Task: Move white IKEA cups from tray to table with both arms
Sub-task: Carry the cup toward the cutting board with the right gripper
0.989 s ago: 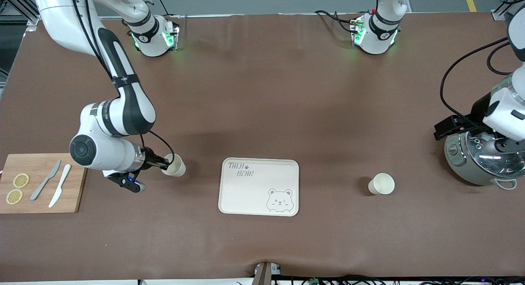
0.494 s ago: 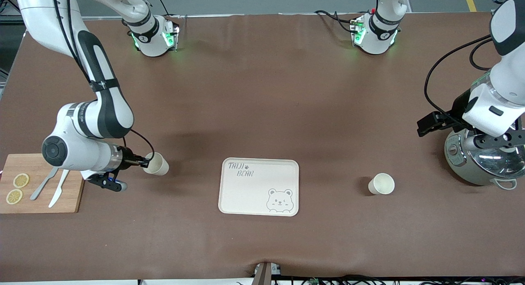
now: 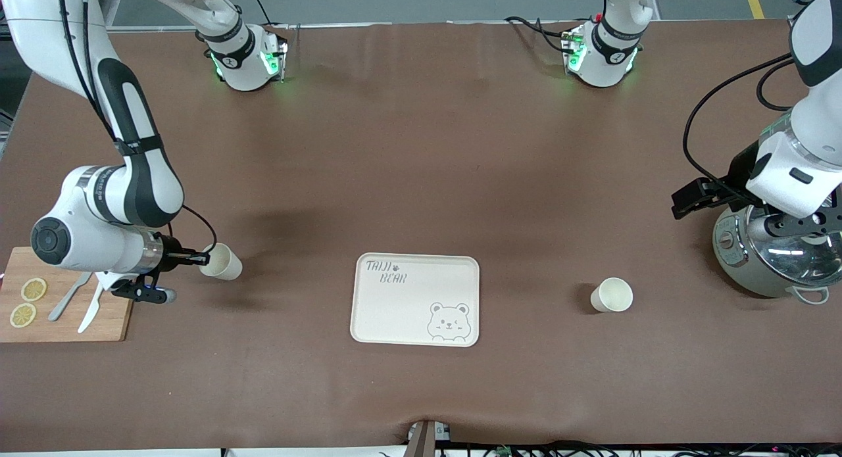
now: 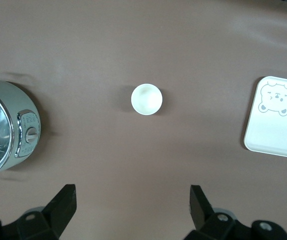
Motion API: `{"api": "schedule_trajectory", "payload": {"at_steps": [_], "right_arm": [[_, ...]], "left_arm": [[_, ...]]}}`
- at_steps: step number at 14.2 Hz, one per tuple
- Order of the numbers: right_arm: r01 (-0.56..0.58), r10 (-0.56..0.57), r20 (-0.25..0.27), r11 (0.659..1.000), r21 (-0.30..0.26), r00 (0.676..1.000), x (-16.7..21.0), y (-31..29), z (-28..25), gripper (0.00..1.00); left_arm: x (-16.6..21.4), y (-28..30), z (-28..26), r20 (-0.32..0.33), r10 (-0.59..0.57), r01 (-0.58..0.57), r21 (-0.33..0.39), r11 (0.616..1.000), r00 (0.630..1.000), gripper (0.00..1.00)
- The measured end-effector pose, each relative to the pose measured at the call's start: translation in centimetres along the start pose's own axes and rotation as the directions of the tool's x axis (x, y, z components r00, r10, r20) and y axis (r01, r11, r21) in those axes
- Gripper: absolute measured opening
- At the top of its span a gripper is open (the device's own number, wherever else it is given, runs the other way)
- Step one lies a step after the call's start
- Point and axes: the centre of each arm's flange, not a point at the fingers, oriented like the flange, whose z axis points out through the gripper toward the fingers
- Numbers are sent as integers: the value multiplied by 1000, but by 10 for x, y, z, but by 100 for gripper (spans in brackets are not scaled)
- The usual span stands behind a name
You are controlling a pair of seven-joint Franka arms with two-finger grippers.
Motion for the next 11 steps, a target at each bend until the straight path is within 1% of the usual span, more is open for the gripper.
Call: {"api": "schedule_trajectory", "payload": {"at_steps": [4, 9, 11], "right_arm": [[54, -55, -23, 998, -30, 998, 4, 30, 0, 3], [104, -104, -4, 994, -23, 995, 5, 97, 9, 3], [111, -110, 12, 994, -25, 994, 4, 112, 18, 3]], "left_arm": [[0, 0, 0, 0, 0, 0, 0, 1000, 1000, 100], [0, -1, 0, 0, -1, 1, 0, 1000, 1000, 100], [0, -1, 0, 0, -2, 2, 0, 1000, 1000, 100]]}}
